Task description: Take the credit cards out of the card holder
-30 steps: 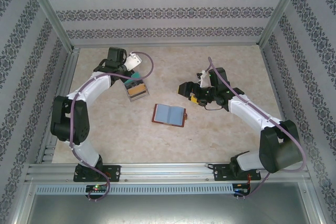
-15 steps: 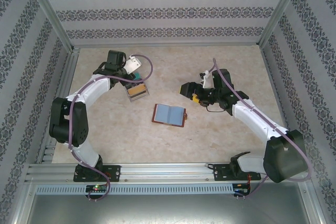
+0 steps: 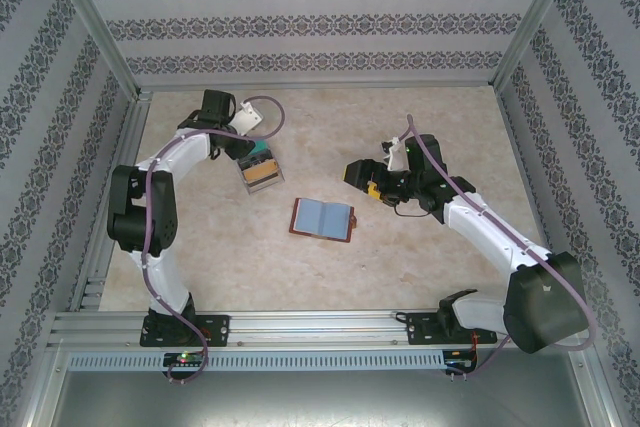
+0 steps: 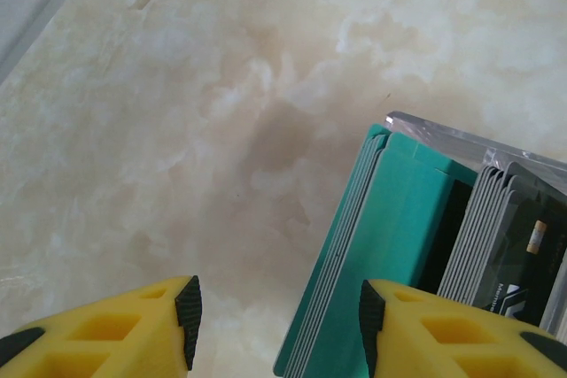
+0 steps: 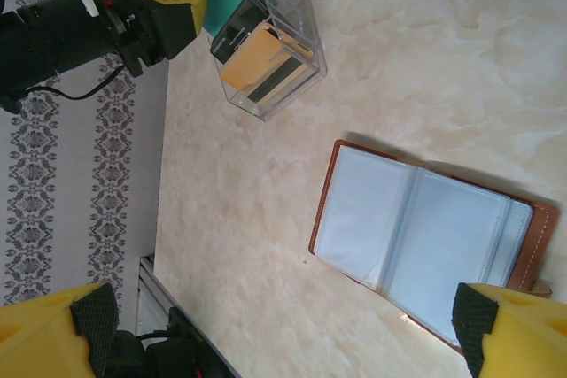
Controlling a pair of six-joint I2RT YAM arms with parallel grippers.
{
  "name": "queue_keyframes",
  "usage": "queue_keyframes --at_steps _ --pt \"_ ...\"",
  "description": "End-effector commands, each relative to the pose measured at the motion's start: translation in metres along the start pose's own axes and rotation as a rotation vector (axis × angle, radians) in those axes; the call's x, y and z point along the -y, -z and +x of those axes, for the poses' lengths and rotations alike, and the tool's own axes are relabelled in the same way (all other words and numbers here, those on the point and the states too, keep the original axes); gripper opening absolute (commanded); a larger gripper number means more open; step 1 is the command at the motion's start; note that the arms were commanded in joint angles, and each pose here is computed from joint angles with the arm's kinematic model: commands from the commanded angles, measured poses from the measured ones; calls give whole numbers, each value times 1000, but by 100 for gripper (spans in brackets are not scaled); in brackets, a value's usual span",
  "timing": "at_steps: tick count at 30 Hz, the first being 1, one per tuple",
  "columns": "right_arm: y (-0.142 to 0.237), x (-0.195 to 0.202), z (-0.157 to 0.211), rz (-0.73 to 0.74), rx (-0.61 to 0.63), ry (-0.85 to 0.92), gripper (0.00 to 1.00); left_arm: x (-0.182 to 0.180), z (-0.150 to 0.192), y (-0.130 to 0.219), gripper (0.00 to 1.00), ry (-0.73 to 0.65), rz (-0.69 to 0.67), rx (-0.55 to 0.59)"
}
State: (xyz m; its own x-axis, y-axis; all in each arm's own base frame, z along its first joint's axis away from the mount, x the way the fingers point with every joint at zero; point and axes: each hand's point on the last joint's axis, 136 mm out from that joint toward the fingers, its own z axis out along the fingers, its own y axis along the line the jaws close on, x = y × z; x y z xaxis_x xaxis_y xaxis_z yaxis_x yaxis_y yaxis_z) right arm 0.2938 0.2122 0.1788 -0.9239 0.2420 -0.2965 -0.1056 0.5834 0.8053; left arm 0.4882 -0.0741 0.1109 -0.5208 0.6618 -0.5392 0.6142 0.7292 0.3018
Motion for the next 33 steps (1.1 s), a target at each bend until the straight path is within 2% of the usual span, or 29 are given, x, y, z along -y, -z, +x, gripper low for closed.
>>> queue_keyframes --at_steps 1,16,23,26,33 --pt "-2 1 0 5 -6 1 98 11 7 -6 53 22 88 -22" --pt "-6 4 -3 4 -18 -8 98 15 24 -25 52 2 103 -92" --pt "-8 4 -4 2 -21 -10 98 11 29 -30 47 -4 85 -116" --pt "-8 4 -5 3 -21 -11 98 10 29 -31 39 -5 81 -121" --pt "-10 6 -5 4 -25 -14 98 10 23 -26 35 0 89 -103"
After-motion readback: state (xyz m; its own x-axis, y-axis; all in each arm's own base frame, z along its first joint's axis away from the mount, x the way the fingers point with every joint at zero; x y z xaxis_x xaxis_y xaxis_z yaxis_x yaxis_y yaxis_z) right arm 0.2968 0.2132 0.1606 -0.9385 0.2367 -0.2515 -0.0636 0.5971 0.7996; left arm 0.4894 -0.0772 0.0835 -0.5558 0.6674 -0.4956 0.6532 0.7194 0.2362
